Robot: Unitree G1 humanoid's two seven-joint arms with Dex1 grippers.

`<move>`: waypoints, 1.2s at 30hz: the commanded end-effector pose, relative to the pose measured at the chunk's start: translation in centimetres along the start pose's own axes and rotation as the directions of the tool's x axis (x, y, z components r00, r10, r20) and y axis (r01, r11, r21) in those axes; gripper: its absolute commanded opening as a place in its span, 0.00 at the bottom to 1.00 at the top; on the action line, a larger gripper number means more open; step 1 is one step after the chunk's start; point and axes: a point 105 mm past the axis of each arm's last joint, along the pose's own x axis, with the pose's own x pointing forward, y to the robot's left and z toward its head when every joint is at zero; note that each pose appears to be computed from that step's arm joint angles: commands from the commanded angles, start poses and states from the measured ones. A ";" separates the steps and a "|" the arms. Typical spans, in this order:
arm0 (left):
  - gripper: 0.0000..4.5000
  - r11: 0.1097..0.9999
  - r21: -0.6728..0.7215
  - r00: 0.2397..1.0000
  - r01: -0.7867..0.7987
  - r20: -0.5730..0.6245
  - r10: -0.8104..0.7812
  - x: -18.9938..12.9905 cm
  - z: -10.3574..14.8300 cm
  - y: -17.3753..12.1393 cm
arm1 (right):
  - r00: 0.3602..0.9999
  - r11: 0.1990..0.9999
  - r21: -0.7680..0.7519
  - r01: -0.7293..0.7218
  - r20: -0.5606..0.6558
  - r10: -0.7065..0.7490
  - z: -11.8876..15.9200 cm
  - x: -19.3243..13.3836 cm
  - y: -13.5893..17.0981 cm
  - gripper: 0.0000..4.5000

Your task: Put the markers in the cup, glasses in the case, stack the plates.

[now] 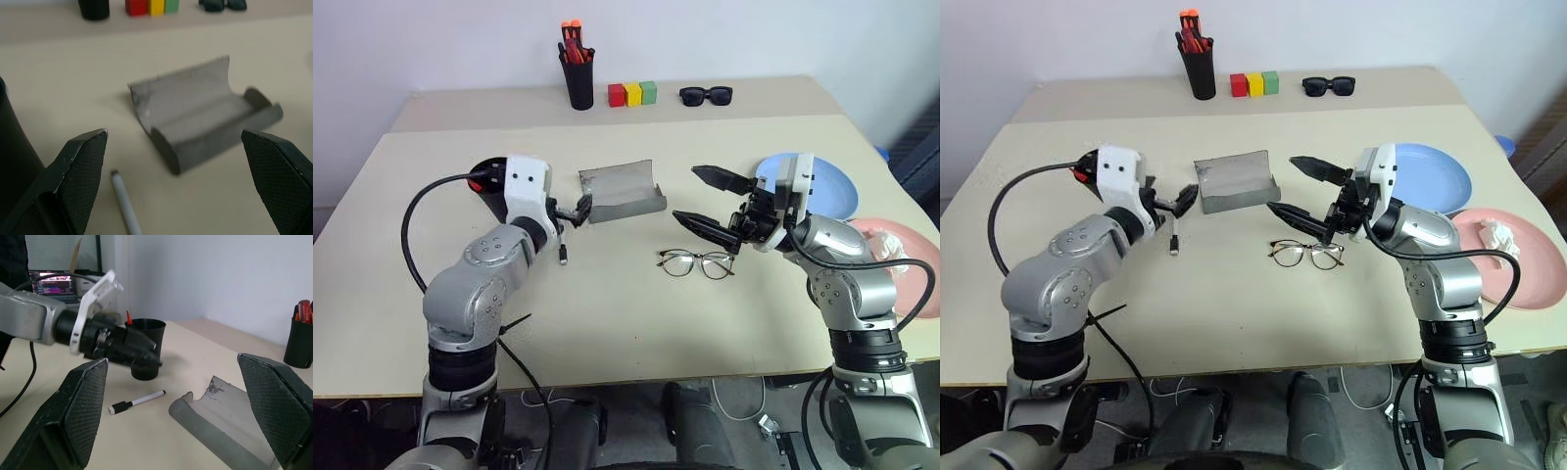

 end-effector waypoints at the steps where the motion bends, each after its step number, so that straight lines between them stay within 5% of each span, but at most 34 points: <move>1: 0.99 0.994 0.042 0.988 -0.103 -0.107 0.107 -0.6 -1.4 1.0 | 0.999 0.998 -0.054 -0.008 0.033 0.010 1.2 0.2 0.1 0.97; 6: 0.99 0.983 -0.001 0.938 -0.185 -0.297 0.176 -0.7 -4.4 1.9 | 0.999 0.999 -0.052 -0.010 0.030 0.012 1.1 0.3 0.2 0.97; 15: 0.99 0.985 -0.071 0.902 -0.154 -0.417 0.111 -0.2 -6.1 0.6 | 1.000 0.998 -0.059 -0.008 0.026 0.010 0.9 0.2 0.3 0.97; 18: 0.80 0.985 -0.092 0.899 -0.143 -0.428 0.091 -0.2 -6.5 0.3 | 1.000 0.998 -0.061 -0.006 0.023 0.007 0.9 0.1 0.3 0.97; 25: 0.02 0.984 -0.096 0.903 -0.151 -0.419 0.097 -0.2 -6.3 0.4 | 1.000 0.998 -0.067 0.005 0.019 -0.004 0.8 0.1 0.1 0.97; 30: 0.00 0.991 -0.091 0.959 -0.098 -0.274 0.070 0.4 -3.7 0.4 | 1.000 0.998 -0.067 0.008 0.018 -0.007 0.7 0.1 0.1 0.97; 36: 0.00 0.997 0.012 0.983 -0.070 0.172 0.067 0.9 3.0 2.0 | 1.000 0.998 -0.065 0.015 0.019 -0.014 0.6 0.1 -0.1 0.97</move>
